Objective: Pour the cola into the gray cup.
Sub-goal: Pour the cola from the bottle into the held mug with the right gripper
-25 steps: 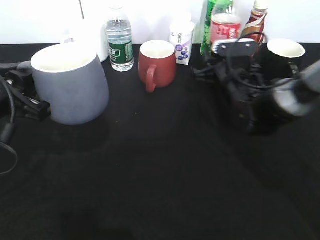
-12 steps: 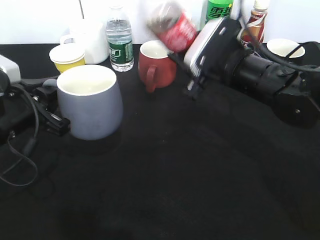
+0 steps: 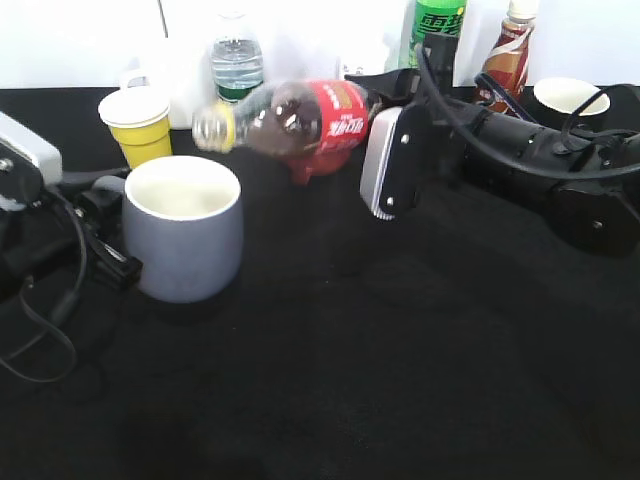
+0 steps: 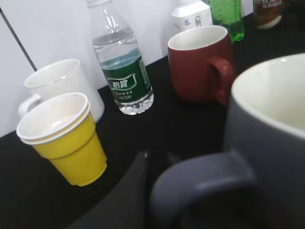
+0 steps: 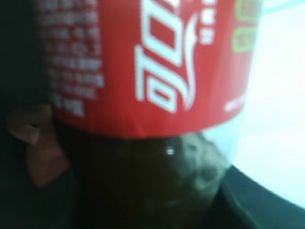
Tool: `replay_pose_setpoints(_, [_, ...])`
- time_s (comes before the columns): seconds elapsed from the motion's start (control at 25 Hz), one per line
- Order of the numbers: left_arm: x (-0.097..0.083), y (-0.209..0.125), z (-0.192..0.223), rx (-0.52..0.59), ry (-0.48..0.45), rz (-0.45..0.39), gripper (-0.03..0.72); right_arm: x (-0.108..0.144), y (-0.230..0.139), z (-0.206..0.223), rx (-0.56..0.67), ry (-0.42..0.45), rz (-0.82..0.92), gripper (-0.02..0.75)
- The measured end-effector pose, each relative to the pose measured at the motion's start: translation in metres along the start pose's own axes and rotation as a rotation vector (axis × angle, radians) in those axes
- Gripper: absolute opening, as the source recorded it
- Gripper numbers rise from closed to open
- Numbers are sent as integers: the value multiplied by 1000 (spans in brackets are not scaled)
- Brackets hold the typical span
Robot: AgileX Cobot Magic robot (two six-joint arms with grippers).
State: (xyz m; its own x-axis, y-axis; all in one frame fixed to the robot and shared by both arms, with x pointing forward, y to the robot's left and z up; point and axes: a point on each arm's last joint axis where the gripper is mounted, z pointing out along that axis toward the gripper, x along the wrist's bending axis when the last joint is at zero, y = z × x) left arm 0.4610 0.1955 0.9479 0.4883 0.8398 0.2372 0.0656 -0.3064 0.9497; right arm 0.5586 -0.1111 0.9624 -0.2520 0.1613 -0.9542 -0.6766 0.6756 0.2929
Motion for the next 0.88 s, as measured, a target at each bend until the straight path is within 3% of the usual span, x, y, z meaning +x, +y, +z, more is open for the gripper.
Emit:
replay_pose_setpoints(0.36, [-3,0,0,-4,-30,25,62,-5,-2,0,27,-49,-189,385])
replay_pose_setpoints(0.52, [-3,2,0,-32,-26,26,62,-10,0,0,9,-112,-216,385])
replay_pose_setpoints(0.88, [-3,3,0,-33,-28,27,62,-13,-1,-1,34,-143,-260,385])
